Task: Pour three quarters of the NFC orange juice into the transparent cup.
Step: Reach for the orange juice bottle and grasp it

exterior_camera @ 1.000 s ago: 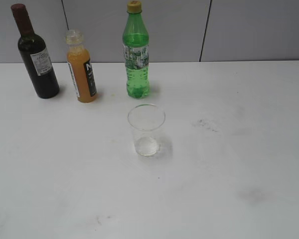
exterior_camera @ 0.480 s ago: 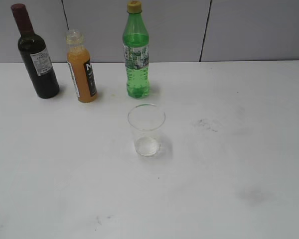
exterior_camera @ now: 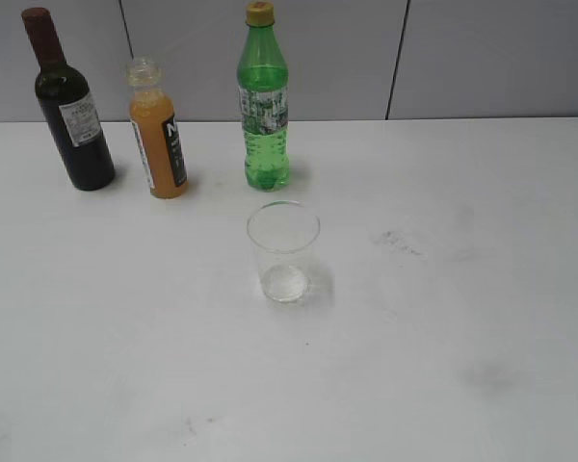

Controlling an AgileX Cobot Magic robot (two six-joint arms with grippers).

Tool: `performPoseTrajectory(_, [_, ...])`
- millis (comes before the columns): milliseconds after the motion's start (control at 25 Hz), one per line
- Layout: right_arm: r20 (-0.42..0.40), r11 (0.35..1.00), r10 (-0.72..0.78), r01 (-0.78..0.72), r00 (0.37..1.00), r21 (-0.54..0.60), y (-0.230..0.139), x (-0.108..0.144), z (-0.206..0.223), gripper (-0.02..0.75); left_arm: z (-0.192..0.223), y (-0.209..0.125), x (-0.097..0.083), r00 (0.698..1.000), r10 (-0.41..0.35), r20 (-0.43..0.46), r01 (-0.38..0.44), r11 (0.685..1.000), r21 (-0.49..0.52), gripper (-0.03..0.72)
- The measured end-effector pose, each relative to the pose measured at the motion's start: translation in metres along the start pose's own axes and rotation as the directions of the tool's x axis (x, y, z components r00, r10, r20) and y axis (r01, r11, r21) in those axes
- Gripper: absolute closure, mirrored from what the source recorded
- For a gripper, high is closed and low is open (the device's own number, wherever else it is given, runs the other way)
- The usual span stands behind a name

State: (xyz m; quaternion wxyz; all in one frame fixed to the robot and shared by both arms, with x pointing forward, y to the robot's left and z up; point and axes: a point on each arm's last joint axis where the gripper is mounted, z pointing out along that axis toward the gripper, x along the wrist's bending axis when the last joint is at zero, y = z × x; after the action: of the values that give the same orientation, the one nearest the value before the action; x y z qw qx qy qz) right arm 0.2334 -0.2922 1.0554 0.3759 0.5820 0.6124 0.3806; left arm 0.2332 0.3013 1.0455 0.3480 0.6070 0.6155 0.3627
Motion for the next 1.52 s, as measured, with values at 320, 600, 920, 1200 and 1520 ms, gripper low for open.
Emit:
performPoseTrajectory(320, [-0.039, 1.000, -0.016, 0.016, 0.999, -0.001, -0.0001, -0.0002, -0.0003, 0.147, 0.0000, 0.0000, 0.0000, 1.000, 0.000, 0.000, 0.000, 1.000, 0.000, 0.104])
performPoseTrajectory(600, [-0.073, 1.000, -0.031, 0.031, 0.997, -0.002, -0.0003, -0.0004, -0.0006, 0.147, 0.0000, 0.0000, 0.0000, 1.000, 0.000, 0.000, 0.000, 1.000, 0.000, 0.104])
performPoseTrajectory(920, [-0.075, 0.999, -0.032, 0.032, 0.997, -0.003, -0.0003, -0.0004, -0.0006, 0.147, 0.0000, 0.0000, 0.0000, 1.000, 0.000, 0.000, 0.000, 1.000, 0.000, 0.104])
performPoseTrajectory(1200, [-0.075, 0.999, -0.032, 0.032, 0.997, -0.003, -0.0003, -0.0004, -0.0006, 0.147, 0.0000, 0.0000, 0.0000, 1.000, 0.000, 0.000, 0.000, 1.000, 0.000, 0.104])
performPoseTrajectory(1520, [-0.075, 0.999, -0.032, 0.032, 0.997, -0.003, -0.0003, -0.0004, -0.0006, 0.147, 0.0000, 0.0000, 0.0000, 1.000, 0.000, 0.000, 0.000, 1.000, 0.000, 0.104])
